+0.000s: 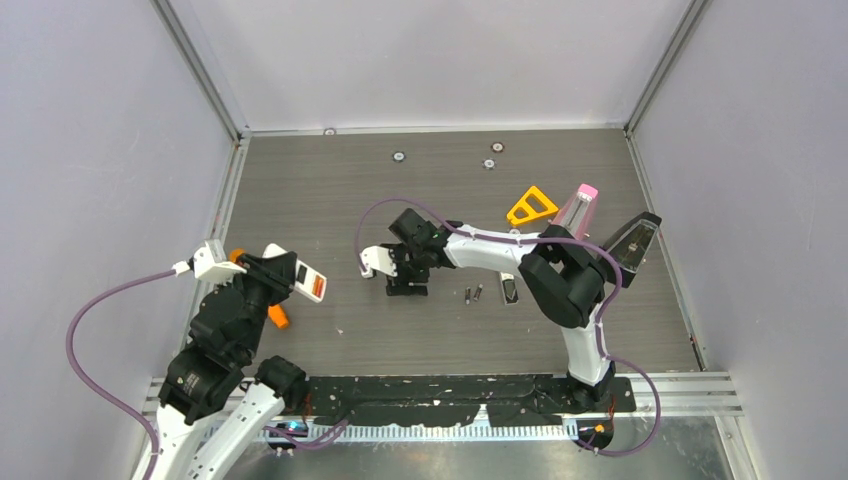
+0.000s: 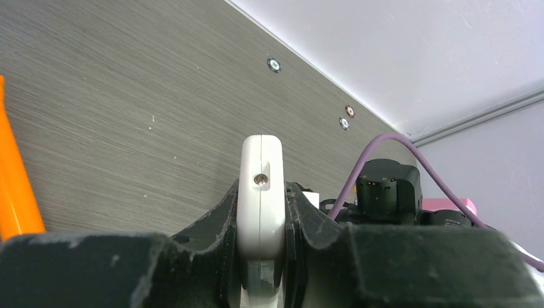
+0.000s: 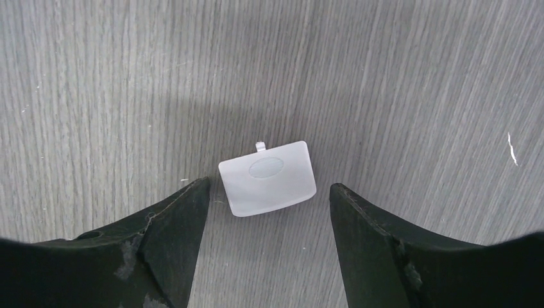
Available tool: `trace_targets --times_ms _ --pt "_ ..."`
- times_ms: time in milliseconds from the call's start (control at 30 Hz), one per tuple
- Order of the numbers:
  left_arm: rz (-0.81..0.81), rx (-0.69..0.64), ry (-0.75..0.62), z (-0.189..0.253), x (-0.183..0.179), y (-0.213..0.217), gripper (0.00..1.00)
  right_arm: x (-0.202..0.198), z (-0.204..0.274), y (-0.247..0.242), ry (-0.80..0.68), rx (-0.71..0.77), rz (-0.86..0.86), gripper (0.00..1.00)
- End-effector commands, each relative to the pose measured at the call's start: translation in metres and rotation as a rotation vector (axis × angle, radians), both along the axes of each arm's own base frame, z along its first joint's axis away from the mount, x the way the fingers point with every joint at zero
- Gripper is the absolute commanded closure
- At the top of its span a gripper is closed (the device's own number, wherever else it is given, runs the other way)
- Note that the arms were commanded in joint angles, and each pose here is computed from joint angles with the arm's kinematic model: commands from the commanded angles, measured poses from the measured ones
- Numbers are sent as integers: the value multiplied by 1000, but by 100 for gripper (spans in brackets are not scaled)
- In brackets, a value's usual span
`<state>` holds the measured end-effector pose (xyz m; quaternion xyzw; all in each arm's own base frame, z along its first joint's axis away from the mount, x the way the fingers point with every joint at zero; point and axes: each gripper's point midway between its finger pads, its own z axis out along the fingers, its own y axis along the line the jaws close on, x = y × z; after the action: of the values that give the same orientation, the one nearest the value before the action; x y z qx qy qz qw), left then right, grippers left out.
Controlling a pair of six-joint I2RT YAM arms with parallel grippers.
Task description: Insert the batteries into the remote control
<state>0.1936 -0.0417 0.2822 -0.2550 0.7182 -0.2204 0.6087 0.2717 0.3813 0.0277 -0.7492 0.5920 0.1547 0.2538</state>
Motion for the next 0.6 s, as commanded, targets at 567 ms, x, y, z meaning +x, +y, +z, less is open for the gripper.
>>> trace_targets --times_ms 567 --pt "14 -14 -33 3 2 2 100 -16 21 -11 14 40 -74 66"
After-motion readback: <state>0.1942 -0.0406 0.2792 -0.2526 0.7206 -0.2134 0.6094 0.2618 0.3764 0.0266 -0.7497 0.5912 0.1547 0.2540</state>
